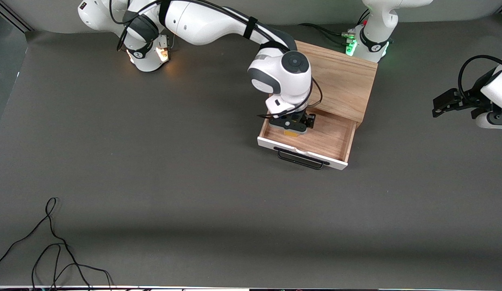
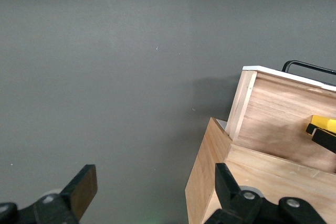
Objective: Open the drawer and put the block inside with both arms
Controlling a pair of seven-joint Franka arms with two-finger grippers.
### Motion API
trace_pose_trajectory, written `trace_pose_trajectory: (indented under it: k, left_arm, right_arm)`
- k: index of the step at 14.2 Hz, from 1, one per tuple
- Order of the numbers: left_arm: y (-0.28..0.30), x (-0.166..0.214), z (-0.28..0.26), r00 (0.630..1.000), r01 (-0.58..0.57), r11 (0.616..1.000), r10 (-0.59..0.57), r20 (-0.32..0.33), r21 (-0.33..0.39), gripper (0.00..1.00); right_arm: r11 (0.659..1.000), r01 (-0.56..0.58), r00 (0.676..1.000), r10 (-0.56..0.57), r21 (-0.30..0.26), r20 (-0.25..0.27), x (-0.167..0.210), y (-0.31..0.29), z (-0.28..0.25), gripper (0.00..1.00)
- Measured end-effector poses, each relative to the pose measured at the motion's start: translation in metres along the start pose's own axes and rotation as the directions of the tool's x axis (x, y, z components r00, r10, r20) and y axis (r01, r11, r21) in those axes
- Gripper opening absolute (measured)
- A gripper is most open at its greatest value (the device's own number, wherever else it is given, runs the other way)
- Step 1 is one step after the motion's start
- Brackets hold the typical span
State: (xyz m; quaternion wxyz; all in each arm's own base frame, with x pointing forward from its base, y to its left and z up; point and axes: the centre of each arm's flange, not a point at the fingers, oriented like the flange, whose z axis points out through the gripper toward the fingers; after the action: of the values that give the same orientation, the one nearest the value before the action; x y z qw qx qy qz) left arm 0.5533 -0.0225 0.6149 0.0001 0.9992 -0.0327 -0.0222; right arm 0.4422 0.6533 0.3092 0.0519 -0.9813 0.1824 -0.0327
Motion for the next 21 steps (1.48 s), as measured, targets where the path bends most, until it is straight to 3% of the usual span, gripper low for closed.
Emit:
trace_pose_trajectory:
  k: [3, 6, 8, 11, 14, 19, 21]
  left_arm:
    - [0.000, 0.000, 0.000, 1.000, 0.000, 1.000, 0.000, 0.000, 0.000, 1.00]
    - [0.000, 0.000, 0.000, 1.000, -0.001, 1.000, 0.001, 0.000, 0.000, 1.00]
    - [0.001, 0.000, 0.000, 1.000, -0.001, 1.000, 0.001, -0.001, 0.000, 1.00]
    - [0.001, -0.001, -0.002, 1.000, -0.002, 1.000, 0.002, -0.003, 0.000, 1.00]
    - [0.001, -0.001, -0.002, 1.000, -0.002, 1.000, 0.002, -0.004, 0.000, 1.00]
    - [0.001, -0.001, -0.002, 1.000, -0.003, 1.000, 0.003, -0.004, 0.000, 1.00]
    - [0.001, -0.001, -0.002, 1.000, -0.003, 1.000, 0.003, -0.003, 0.000, 1.00]
  right_arm:
    - [0.999, -0.014, 1.000, 0.015, 0.037, -0.017, 0.012, -0.004, -0.026, 1.00]
    - [0.999, -0.005, 0.999, 0.007, 0.050, -0.048, 0.053, 0.006, -0.081, 1.00]
    - [0.999, 0.036, 0.998, -0.034, 0.034, -0.060, 0.101, 0.029, -0.124, 1.00]
    - [0.997, 0.030, 0.999, -0.029, 0.067, -0.015, 0.192, 0.086, -0.194, 1.00]
    - [0.996, 0.003, 1.000, -0.001, 0.086, -0.019, 0.263, 0.160, -0.249, 1.00]
    - [0.999, 0.049, 0.997, -0.049, 0.006, -0.062, 0.301, 0.282, -0.296, 1.00]
    - [0.997, 0.071, 0.996, -0.072, -0.028, -0.058, 0.309, 0.340, -0.306, 1.00]
